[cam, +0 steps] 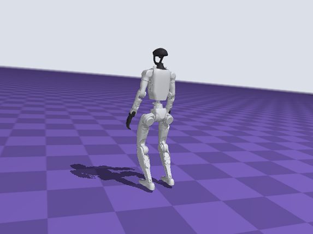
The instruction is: Walk
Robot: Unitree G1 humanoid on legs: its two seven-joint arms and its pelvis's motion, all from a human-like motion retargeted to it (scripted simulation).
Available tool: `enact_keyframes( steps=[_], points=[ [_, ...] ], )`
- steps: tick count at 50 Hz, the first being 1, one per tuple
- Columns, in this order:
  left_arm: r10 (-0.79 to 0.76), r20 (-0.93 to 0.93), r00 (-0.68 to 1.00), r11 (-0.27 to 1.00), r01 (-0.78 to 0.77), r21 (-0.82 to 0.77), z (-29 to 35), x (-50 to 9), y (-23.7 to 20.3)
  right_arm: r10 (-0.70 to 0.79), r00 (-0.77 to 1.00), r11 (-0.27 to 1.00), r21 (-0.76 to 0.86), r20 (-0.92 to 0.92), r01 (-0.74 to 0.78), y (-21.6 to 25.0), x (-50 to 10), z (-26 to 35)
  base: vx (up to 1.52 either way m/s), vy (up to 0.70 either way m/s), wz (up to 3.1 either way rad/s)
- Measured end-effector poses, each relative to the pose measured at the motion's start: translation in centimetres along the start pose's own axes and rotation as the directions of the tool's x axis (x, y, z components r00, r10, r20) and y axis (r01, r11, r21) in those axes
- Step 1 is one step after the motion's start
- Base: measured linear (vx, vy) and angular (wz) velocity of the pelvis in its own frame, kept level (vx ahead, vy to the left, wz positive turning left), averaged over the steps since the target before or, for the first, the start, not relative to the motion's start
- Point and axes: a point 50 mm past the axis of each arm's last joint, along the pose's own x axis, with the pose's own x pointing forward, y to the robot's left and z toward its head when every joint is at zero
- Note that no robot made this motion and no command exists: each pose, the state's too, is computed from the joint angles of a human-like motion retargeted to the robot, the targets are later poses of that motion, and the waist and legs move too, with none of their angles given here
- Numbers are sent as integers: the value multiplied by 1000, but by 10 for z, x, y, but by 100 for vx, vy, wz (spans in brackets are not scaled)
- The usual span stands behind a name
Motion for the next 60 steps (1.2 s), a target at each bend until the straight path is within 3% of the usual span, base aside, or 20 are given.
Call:
enact_keyframes(
  steps=[10, 23, 29, 35, 42, 50, 60],
  points=[
    [69, 1, 998, 992, -68, -110, -4, -2, -9, -100, 994, 995, -19, 50, 102, -7, 0, 5, 10, -8, -15],
    [91, -162, 983, 964, -128, -233, -48, -15, -26, -165, 971, 968, -160, 172, 193, -18, 3, 37, 42, 11, 2],
    [98, -209, 973, 953, -153, -262, -63, -20, -21, -183, 967, 966, -150, 176, 210, -24, 2, 34, 68, 21, 56],
    [98, -150, 984, 970, -128, -206, -45, -12, -8, -135, 981, 985, -87, 139, 147, -19, -1, 23, 67, 11, 68],
    [135, 52, 989, 991, -135, -12, 30, 6, 24, -141, 980, 988, -47, 138, 149, -18, -3, 17, 70, 2, 13],
    [171, 344, 923, 962, -232, 144, 124, 6, 51, -218, 976, 976, -10, 6, 218, -31, -8, -20, 74, -7, 10],
    [110, 262, 959, 986, -138, 92, 80, 6, 20, -346, 938, 934, -92, -8, 344, -49, -14, -34, 76, -12, 10]
  ],
)
